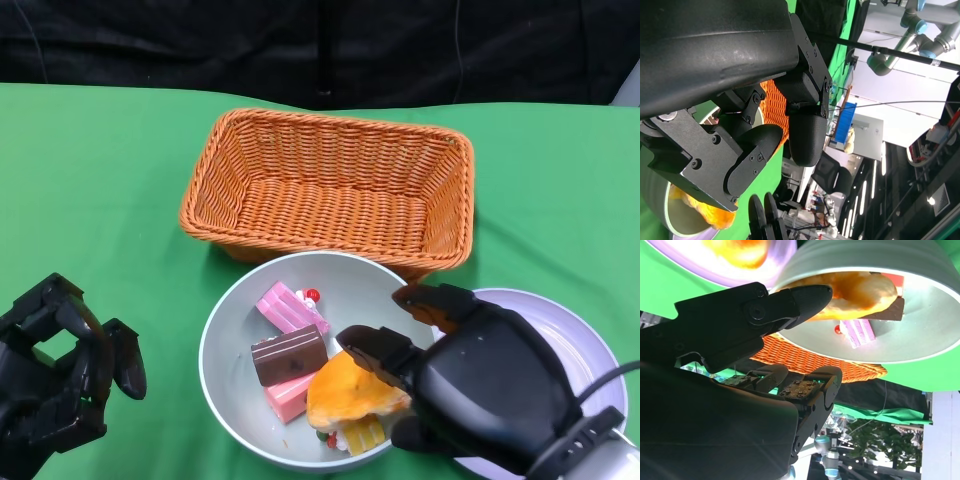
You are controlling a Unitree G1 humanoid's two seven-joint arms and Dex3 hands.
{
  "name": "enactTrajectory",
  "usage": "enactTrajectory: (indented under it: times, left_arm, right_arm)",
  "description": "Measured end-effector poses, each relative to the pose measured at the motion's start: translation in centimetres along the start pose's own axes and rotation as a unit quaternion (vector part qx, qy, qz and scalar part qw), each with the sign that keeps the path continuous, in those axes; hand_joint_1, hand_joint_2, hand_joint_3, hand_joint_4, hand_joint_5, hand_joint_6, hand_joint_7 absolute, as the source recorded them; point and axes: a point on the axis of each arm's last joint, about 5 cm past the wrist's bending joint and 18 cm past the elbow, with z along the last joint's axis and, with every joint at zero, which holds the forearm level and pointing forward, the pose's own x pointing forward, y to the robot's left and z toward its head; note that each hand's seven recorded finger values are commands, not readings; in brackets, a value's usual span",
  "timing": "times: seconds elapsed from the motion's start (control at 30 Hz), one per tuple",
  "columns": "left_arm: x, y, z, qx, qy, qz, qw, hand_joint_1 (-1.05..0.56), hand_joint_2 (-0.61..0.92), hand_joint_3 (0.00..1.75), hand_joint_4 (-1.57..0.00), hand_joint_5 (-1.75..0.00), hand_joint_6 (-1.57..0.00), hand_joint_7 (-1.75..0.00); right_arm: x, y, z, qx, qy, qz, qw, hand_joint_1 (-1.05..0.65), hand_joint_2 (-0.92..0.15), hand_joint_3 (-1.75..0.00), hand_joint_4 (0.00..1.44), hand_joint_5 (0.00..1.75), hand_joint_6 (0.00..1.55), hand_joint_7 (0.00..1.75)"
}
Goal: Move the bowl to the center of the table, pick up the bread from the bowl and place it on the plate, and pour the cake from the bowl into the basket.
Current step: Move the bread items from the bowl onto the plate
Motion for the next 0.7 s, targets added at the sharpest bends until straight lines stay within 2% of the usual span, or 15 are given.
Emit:
enactTrajectory:
  times: [0.07, 0.17, 0.7]
  left_arm:
    - [0.0, 0.0, 0.0, 0.0, 0.0, 0.0, 1.0, -0.08, 0.37, 1.47, -0.92, -1.75, -0.83, -1.47]
    - [0.0, -0.1, -0.1, -0.001, 0.0, -0.001, 1.0, -0.08, 0.37, 1.46, -0.91, -1.75, -0.83, -1.47]
    - [0.0, -0.1, -0.1, -0.001, -0.001, -0.001, 1.0, -0.08, 0.39, 1.44, -0.9, -1.75, -0.82, -1.47]
  right_arm:
    - [0.4, 0.1, 0.1, 0.004, -0.002, -0.005, 1.0, -0.63, -0.92, -0.07, 0.65, 0.1, 0.67, 0.05]
    - [0.9, 0.3, 0.2, 0.007, -0.004, -0.015, 1.0, -0.62, -0.92, -0.05, 0.69, 0.11, 0.7, 0.05]
    - [1.7, 1.0, 0.0, 0.011, -0.007, 0.004, 1.0, -0.62, -0.91, -0.01, 0.68, 0.07, 0.7, 0.01]
